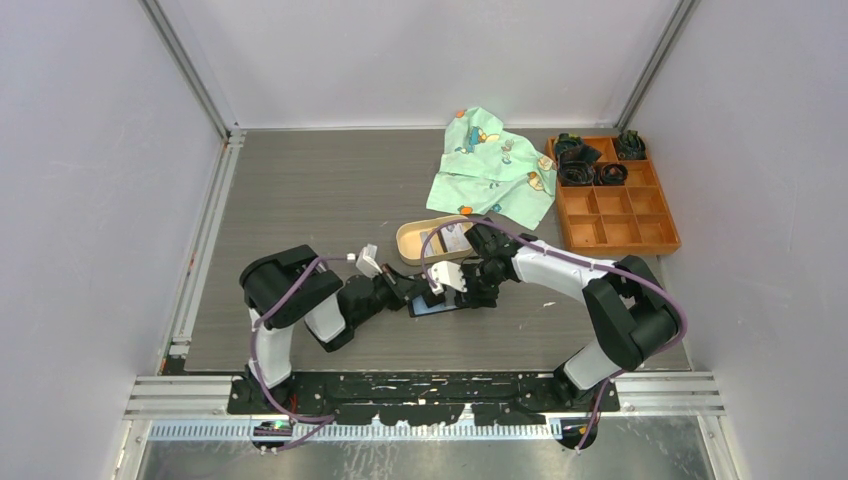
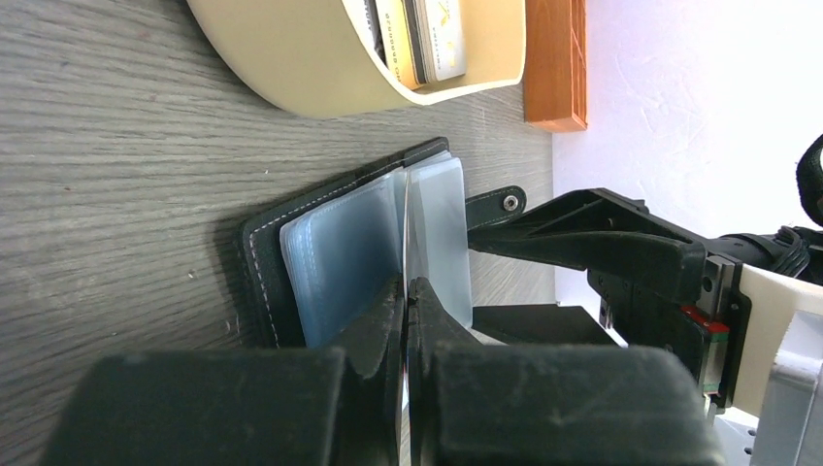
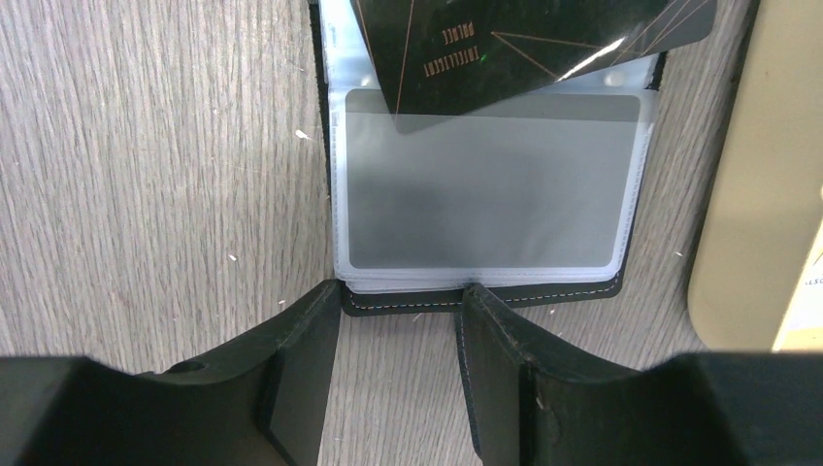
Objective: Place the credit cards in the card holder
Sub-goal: Insert the credit card into the card holder.
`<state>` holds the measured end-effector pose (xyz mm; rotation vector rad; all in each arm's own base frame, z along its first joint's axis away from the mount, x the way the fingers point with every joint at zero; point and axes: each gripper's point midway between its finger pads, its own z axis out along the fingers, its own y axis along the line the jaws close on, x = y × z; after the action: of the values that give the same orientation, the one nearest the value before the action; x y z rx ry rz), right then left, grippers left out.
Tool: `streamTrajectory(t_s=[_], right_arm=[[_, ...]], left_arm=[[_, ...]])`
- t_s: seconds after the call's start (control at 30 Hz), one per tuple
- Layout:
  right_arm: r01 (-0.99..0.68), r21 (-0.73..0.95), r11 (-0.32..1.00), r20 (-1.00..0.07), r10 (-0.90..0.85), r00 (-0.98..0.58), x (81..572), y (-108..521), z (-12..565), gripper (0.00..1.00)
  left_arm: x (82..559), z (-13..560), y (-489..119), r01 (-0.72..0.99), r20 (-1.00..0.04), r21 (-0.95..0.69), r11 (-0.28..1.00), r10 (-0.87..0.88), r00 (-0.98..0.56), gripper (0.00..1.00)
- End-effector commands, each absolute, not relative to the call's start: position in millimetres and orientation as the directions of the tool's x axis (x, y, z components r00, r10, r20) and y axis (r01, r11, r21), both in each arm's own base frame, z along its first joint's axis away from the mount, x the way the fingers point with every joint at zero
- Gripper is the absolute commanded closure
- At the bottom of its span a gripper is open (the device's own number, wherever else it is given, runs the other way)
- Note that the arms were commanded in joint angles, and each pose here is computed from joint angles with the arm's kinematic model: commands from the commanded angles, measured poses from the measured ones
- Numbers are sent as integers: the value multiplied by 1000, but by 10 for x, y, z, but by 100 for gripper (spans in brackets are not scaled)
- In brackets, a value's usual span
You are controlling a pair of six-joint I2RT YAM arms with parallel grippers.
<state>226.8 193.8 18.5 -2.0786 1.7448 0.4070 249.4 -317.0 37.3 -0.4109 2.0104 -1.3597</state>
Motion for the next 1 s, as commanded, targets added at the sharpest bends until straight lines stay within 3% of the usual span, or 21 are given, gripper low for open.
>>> streamTrajectory(t_s=[0.0,0.97], right_arm=[[-982,-86,-168,-460,-867,189,2213,1967,183,46],[-982,-87,-169,-448,-874,190,2222,1946,166,47]], left_arm=[[2451,434,-3282,150,-358,-912,382,-561,-746,100],[2323,257,-3389,10,-196,-942,335,-525,-828,100]])
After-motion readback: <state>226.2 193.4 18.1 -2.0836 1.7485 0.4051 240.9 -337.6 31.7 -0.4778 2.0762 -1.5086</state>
